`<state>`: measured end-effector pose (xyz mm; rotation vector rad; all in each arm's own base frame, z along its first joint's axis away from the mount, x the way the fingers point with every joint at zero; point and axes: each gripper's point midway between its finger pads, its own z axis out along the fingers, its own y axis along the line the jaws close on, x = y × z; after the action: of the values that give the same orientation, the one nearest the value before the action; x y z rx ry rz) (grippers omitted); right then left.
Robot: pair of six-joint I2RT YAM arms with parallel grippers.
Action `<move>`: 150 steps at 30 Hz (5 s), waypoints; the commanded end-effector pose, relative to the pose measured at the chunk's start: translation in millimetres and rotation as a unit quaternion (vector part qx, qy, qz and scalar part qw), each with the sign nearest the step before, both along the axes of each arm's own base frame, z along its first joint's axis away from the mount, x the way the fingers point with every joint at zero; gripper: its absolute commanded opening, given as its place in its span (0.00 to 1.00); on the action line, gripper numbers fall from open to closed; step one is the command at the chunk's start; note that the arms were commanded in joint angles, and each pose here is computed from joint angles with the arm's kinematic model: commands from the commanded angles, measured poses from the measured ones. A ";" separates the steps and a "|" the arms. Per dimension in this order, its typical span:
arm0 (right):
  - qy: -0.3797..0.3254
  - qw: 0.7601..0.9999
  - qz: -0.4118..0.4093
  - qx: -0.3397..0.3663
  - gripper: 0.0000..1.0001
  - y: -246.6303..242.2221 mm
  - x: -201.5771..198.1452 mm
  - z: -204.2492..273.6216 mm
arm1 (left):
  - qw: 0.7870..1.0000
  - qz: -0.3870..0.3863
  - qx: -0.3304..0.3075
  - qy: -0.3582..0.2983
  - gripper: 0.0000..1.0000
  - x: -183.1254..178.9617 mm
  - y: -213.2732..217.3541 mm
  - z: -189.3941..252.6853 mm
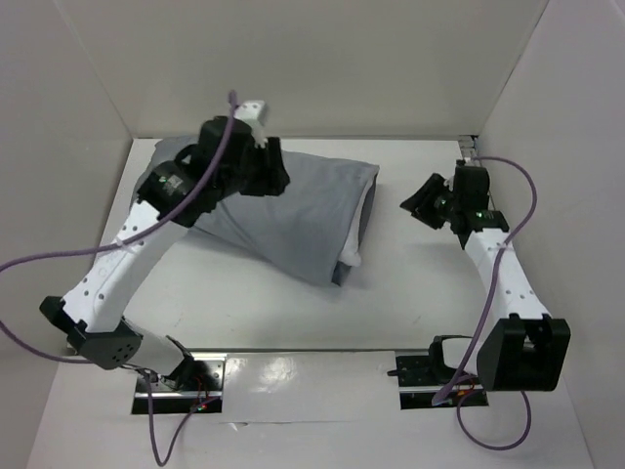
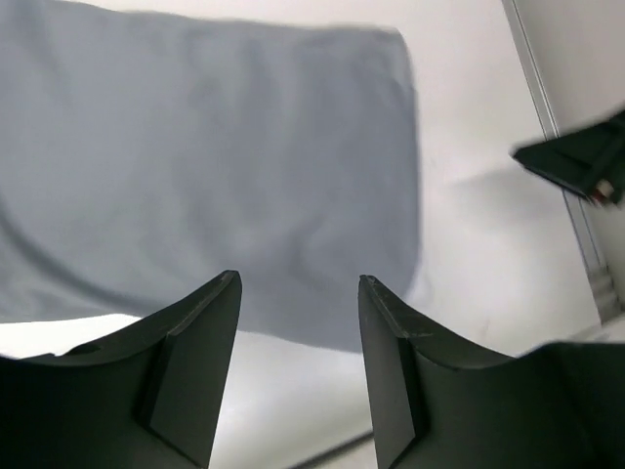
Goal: Put the pillow into the pillowcase
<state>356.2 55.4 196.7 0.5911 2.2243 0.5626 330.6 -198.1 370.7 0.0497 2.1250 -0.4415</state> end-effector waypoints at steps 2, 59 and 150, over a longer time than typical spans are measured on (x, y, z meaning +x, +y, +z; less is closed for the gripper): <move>-0.032 0.991 0.079 0.100 0.32 38.0 -24.4 -6.1 | 0.996 -0.038 0.062 0.060 0.66 -22.8 -62.0 -60.8; -0.110 0.887 0.354 0.276 0.00 255.8 -21.2 -23.1 | 0.950 -0.284 -0.098 0.080 0.00 -50.6 -241.5 -7.4; -0.033 0.977 -0.051 -0.203 0.92 19.8 55.6 51.5 | 0.982 0.018 0.098 0.159 0.78 59.5 -40.1 -134.5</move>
<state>423.1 72.3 178.1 0.5446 2.2487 0.0037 406.7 -251.1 176.8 0.0646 2.5425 -0.1779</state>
